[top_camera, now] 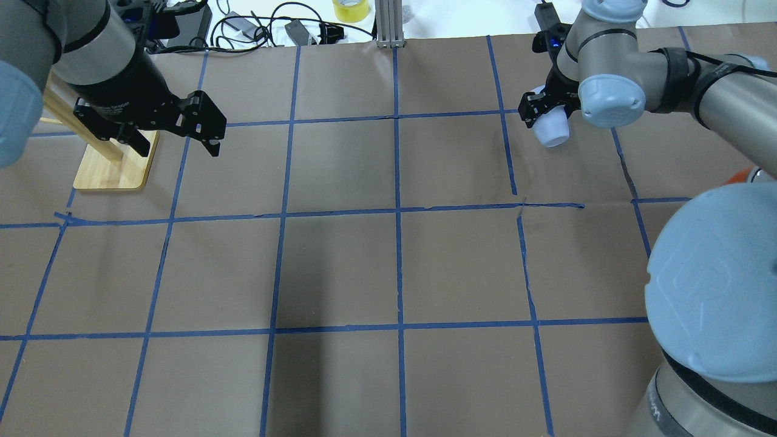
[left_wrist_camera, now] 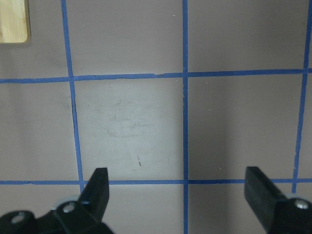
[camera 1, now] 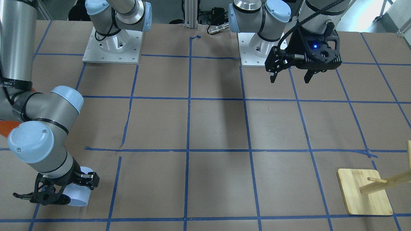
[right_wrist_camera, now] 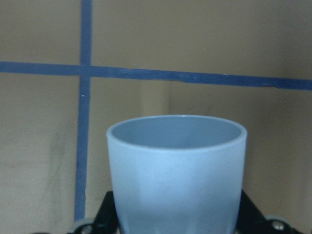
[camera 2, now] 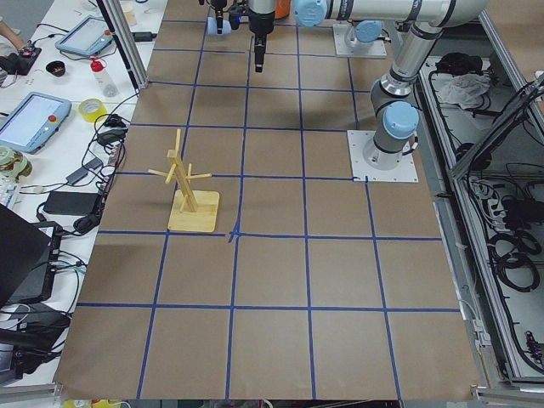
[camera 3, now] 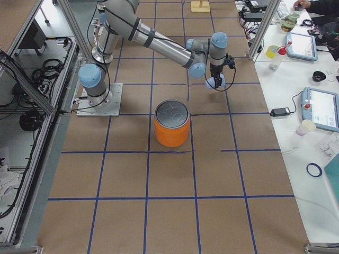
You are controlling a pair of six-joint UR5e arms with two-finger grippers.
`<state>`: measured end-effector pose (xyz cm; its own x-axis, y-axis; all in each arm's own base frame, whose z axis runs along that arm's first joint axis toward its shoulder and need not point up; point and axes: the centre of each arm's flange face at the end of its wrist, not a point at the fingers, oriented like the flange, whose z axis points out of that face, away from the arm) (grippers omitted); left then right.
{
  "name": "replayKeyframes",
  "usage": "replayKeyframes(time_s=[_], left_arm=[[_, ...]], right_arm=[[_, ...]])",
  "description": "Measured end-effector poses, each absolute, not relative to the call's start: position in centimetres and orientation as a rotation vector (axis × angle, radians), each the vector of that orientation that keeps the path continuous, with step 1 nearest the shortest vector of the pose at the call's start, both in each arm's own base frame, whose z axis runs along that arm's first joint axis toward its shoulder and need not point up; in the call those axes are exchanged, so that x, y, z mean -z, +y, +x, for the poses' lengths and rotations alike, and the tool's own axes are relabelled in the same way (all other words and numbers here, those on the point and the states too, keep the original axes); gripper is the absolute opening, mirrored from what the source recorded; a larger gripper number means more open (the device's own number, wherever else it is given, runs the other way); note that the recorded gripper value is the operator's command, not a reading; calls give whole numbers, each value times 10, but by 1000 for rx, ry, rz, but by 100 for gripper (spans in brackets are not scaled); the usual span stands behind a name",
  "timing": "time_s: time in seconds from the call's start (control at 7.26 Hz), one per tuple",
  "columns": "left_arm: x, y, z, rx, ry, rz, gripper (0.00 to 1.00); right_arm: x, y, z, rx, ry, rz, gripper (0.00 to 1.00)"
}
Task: Flip cup
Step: 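Carry the cup with the right gripper toward the table center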
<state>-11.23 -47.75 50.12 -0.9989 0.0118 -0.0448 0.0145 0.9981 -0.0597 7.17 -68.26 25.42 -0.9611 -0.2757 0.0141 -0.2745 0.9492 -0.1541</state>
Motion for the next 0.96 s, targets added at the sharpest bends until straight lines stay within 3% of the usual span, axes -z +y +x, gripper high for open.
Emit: replayKeyframes(time_s=[0.96], left_arm=[[-501, -477, -112, 93, 3093, 20, 100]], right_arm=[[-264, -627, 287, 324, 2728, -1547, 0]])
